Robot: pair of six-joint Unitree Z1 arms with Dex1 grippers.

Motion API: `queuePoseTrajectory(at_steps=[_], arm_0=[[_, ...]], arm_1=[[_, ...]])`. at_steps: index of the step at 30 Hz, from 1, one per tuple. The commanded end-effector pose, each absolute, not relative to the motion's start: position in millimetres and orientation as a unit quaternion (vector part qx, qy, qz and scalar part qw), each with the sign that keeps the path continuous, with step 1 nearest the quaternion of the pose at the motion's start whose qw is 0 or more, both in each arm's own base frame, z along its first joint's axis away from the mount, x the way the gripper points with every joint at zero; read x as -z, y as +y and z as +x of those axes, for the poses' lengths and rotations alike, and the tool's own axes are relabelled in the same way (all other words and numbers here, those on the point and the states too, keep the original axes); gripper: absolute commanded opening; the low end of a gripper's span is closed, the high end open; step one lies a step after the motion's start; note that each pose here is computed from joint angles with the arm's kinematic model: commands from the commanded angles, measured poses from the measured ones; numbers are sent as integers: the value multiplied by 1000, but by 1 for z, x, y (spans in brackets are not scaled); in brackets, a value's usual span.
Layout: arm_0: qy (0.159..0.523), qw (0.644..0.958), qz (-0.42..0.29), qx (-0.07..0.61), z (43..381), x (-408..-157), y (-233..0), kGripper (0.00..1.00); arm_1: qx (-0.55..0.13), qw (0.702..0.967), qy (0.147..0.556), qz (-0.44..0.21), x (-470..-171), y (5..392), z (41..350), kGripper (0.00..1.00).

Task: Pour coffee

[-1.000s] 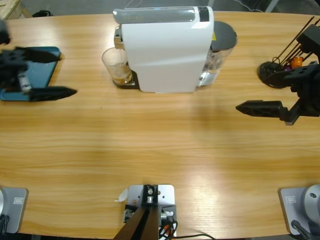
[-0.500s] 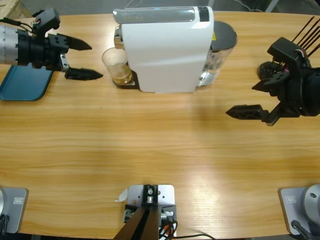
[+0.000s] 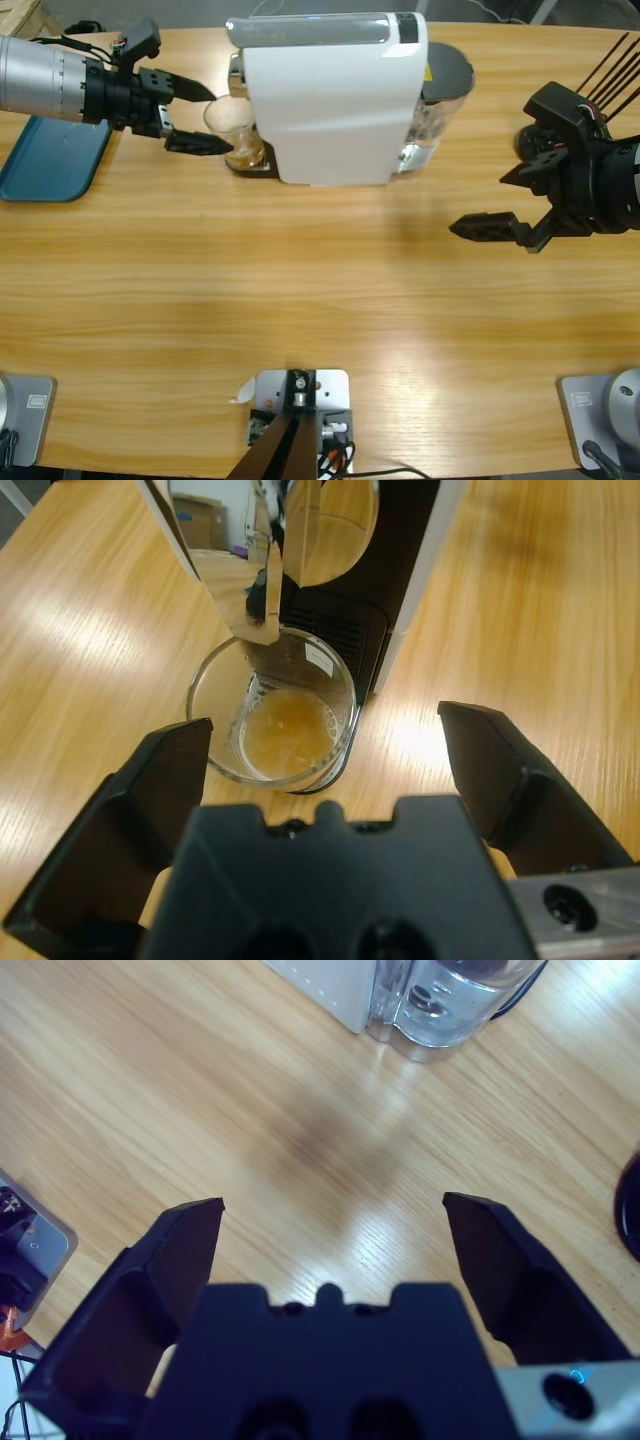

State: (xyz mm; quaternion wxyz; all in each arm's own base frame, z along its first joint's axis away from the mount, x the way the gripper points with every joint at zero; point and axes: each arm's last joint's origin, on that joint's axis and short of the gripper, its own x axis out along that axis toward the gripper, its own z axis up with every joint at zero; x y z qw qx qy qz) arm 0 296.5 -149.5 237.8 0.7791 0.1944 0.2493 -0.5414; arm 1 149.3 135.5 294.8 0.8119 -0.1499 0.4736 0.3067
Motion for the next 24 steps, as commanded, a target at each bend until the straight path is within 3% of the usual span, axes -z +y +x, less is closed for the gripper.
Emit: queuePoseTrajectory(at_steps=[1, 24], arm_0=[[264, 772, 191, 545, 315, -216, -153, 996], [271, 767, 194, 549, 319, -209, -161, 982]], arm_1=[[-312, 792, 499, -164, -278, 138, 148, 1000], [-316, 787, 503, -167, -275, 140, 149, 1000]])
